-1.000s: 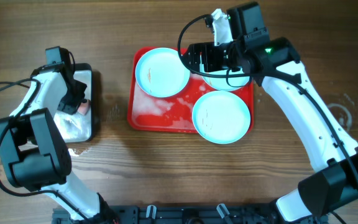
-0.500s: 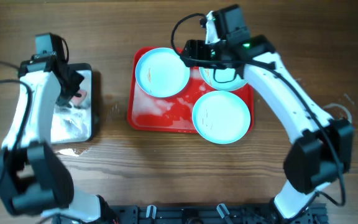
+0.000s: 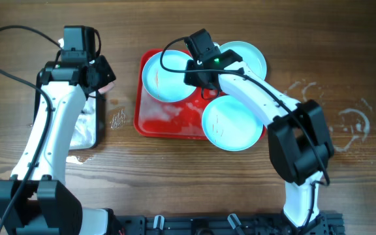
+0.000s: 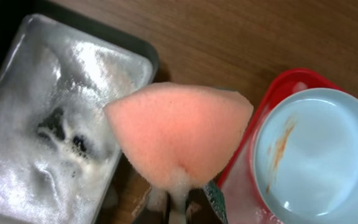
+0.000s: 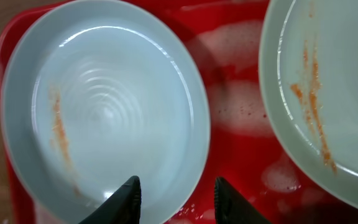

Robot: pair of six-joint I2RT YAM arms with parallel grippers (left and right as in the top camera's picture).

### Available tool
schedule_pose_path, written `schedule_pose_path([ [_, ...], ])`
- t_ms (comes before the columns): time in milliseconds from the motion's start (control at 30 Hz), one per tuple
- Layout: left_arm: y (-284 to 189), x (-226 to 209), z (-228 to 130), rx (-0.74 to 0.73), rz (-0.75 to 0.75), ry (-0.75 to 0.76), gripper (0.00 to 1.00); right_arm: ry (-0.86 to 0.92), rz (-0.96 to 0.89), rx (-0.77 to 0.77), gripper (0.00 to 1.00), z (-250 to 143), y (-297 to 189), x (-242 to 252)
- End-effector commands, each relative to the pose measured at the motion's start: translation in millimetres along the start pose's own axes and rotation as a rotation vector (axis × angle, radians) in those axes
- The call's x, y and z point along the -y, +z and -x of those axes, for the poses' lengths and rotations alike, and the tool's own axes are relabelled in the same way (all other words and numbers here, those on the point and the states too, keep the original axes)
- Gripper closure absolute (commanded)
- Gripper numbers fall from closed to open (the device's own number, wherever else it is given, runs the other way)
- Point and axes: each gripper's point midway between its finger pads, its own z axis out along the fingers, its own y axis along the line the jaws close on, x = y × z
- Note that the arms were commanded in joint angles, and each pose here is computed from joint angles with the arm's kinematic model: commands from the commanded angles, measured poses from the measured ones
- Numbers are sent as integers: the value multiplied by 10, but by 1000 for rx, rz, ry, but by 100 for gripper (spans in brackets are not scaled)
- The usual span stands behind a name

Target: Clean dirty plates on tray and stack at the side

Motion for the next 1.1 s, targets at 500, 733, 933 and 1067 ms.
schedule_pose_path([
  [500,77,766,66,105,-148,252,96,98,-43,-38,87,-123,543,102],
  [733,186,804,-9,75,-149,264,96,95,-24,-207,96,-471,499,108],
  [933,253,927,-107,40,-192,237,96,97,-44,-277,96,-624,460,165],
  [1067,478,1074,-296,-19,-204,247,96,76,-29,-280,96,-626,460,141],
])
